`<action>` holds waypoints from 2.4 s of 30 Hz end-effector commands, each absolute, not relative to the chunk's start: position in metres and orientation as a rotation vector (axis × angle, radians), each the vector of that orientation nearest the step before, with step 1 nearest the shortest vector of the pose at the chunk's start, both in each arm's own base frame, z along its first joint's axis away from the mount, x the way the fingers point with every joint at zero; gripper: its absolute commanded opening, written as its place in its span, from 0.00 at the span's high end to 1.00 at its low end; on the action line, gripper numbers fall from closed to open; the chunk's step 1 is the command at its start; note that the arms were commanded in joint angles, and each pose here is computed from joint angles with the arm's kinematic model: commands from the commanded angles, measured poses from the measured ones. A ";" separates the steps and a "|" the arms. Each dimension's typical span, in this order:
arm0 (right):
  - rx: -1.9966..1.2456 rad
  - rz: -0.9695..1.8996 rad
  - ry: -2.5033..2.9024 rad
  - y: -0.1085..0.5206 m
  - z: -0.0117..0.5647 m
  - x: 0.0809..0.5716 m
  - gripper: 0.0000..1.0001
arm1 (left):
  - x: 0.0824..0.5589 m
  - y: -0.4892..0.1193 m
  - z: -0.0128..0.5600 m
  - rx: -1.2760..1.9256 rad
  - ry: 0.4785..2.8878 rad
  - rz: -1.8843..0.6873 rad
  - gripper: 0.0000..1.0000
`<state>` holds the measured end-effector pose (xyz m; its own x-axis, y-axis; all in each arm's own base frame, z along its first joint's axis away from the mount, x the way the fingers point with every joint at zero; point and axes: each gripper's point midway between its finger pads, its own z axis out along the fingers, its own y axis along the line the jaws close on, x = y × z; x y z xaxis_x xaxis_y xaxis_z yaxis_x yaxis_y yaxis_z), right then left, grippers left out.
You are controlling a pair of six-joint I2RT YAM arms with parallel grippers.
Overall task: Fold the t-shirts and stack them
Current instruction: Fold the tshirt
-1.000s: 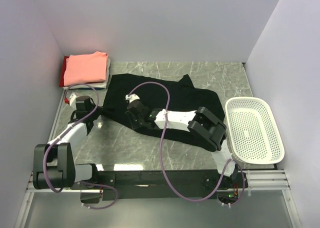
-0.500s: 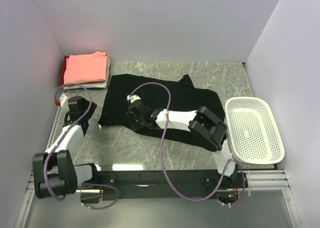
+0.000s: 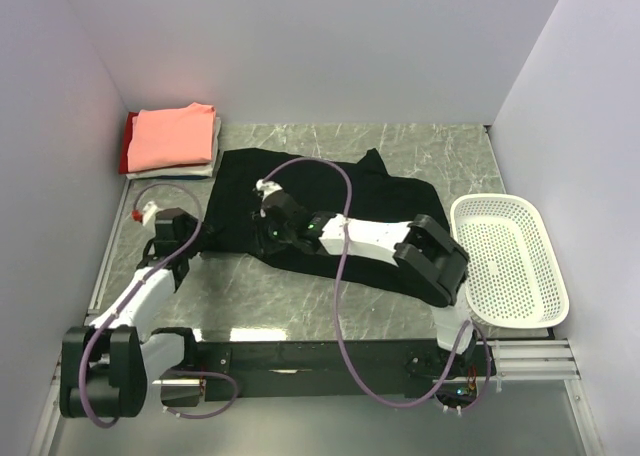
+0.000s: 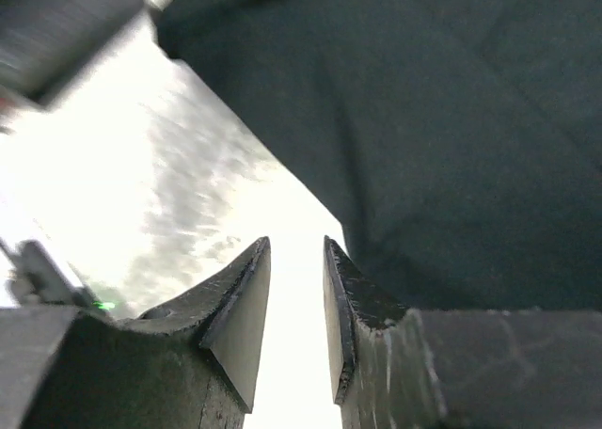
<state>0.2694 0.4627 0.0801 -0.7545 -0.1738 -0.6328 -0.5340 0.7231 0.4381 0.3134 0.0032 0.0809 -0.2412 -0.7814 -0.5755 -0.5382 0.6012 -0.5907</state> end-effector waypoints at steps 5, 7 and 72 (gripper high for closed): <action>-0.220 0.981 2.165 0.424 0.161 0.305 0.64 | 0.337 -0.016 0.097 -0.877 1.970 -0.220 0.48; -0.170 0.958 2.167 0.406 0.157 0.311 0.65 | 0.340 -0.020 0.094 -0.845 2.003 -0.156 0.48; -0.485 0.955 2.298 0.442 0.101 0.257 0.47 | 0.369 -0.032 0.059 -0.584 2.297 0.414 0.99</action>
